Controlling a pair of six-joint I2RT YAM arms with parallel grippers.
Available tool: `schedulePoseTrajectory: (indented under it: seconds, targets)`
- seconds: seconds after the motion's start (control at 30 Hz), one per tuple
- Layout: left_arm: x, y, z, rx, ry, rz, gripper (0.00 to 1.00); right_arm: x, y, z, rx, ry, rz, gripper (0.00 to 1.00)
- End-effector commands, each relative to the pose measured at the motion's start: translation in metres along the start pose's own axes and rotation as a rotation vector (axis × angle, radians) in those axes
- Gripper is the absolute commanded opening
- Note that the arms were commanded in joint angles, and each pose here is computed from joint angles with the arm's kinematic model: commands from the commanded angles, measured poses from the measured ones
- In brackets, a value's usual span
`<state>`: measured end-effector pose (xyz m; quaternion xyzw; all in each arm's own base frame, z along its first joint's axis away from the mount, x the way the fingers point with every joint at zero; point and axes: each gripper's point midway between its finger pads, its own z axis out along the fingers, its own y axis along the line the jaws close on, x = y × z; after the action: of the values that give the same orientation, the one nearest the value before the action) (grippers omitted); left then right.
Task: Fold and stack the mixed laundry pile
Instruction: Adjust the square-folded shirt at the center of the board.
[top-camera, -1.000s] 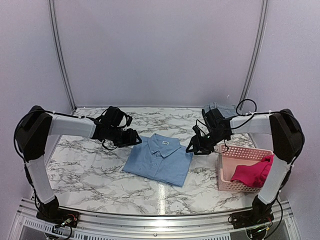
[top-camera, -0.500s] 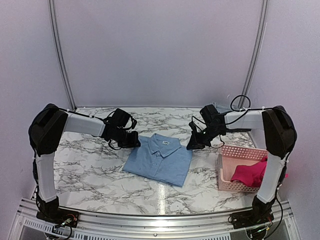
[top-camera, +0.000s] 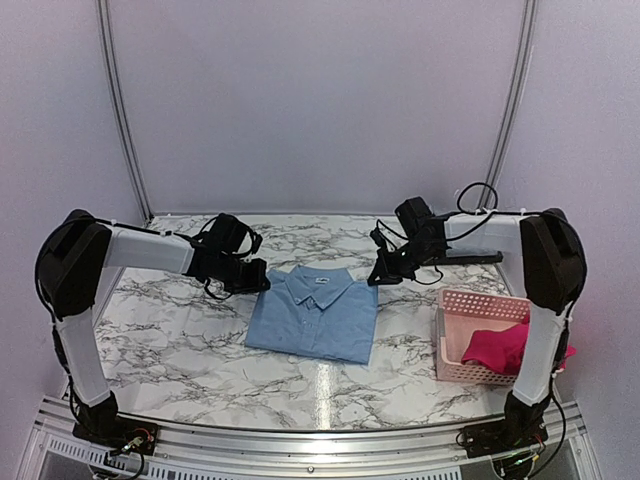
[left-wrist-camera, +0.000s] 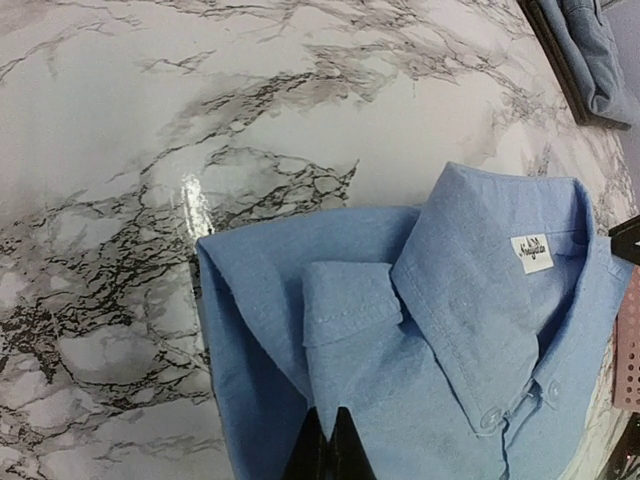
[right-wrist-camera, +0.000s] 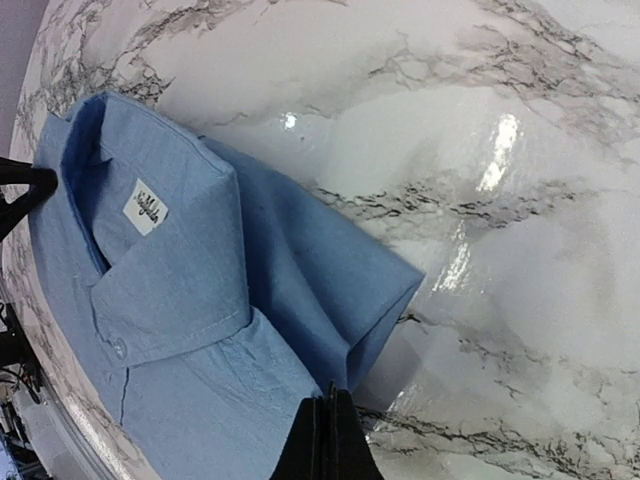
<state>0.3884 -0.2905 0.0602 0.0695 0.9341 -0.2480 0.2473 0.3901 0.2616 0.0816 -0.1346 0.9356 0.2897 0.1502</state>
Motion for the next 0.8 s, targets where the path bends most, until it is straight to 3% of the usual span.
schedulePoseTrajectory:
  seconds: [0.0, 0.27, 0.33, 0.37, 0.4, 0.47, 0.57, 0.67, 0.77]
  targets:
    - [0.005, 0.032, 0.017, -0.085, 0.006, -0.049, 0.00, -0.003, -0.022, 0.024, 0.049, 0.012, -0.011, 0.00]
    - [0.036, 0.069, 0.035, -0.211, 0.086, -0.089, 0.00, -0.025, -0.039, 0.052, 0.077, -0.011, -0.017, 0.00]
    - [0.034, 0.071, 0.029, -0.230, 0.083, -0.084, 0.01, -0.037, -0.032, 0.046, 0.069, -0.024, -0.034, 0.08]
    - [0.031, 0.068, 0.023, -0.224, 0.070, -0.077, 0.11, -0.045, -0.027, 0.039, 0.067, -0.040, -0.044, 0.20]
    - [0.023, 0.062, 0.016, -0.210, 0.042, -0.057, 0.32, -0.052, -0.021, 0.030, 0.066, -0.061, -0.057, 0.31]
    - [0.003, 0.049, -0.005, -0.184, -0.028, 0.012, 0.55, -0.065, -0.007, 0.008, 0.056, -0.108, -0.078, 0.48]
    - [-0.025, 0.017, -0.042, -0.110, -0.134, 0.175, 0.82, -0.072, 0.012, -0.026, 0.033, -0.168, -0.096, 0.61]
    - [-0.026, -0.026, -0.068, -0.040, -0.197, 0.412, 0.86, -0.068, 0.024, -0.052, -0.011, -0.197, -0.070, 0.66]
    - [0.003, -0.070, -0.071, 0.018, -0.188, 0.674, 0.86, -0.058, 0.033, -0.074, -0.057, -0.222, -0.026, 0.66]
